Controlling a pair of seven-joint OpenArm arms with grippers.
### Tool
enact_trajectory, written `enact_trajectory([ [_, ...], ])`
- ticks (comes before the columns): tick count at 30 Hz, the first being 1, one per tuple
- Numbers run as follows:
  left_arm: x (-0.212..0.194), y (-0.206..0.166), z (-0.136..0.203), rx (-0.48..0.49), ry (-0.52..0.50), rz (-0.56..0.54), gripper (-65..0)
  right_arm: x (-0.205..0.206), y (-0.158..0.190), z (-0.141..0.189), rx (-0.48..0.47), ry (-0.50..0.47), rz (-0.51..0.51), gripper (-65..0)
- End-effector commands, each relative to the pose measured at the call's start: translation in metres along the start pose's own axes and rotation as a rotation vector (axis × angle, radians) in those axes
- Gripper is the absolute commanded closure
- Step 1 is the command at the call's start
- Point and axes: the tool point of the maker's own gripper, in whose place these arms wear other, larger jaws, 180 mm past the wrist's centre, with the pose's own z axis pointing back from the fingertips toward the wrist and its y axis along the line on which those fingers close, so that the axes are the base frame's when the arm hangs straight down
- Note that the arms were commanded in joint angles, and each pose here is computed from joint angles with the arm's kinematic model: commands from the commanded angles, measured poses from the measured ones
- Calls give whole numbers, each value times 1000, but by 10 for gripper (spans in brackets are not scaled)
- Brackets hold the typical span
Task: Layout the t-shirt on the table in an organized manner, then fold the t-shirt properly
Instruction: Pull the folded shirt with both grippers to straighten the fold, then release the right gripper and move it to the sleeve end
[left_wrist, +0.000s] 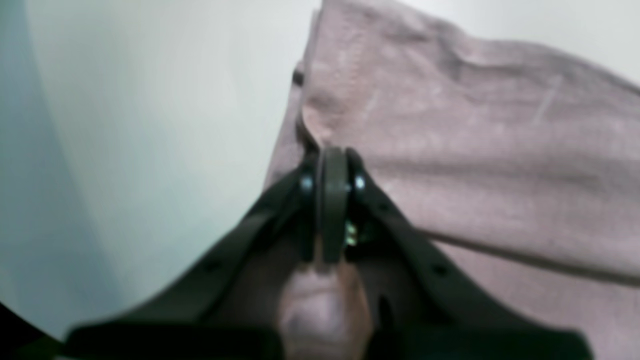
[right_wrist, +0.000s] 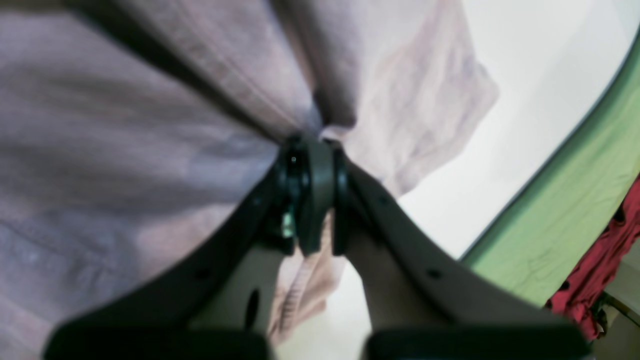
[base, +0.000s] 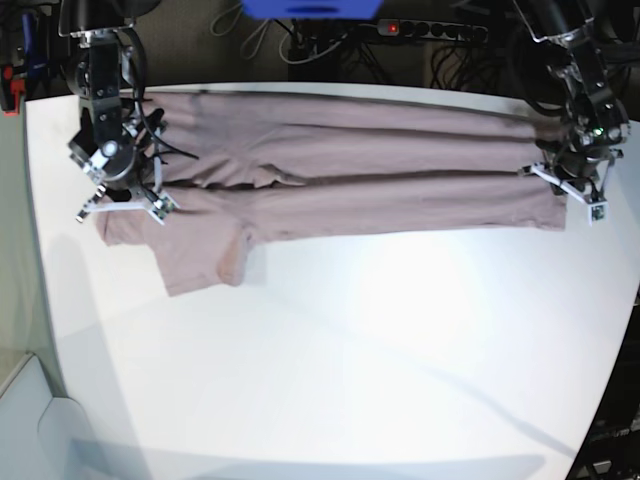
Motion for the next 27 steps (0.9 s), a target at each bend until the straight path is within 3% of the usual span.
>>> enact_trajectory([
  [1,-11,6,0,18,54,-10,-2,-4,3,0,19,15,7,-1],
  [9,-6,4,-3,13,47,-5,-2,0,-7,1,-4,6,8,-269],
  [13,-7,3,-3,11,48,-3,-2,-9,-38,16,-88,-1,-67,-350],
  [18,-4,1,-4,8,43,0,-2,-12,-70,33,-177,-15,-86,-369],
  [27,-4,1,-4,8,43,0,-2,2,-103,40,-244,-32,-93,-369],
])
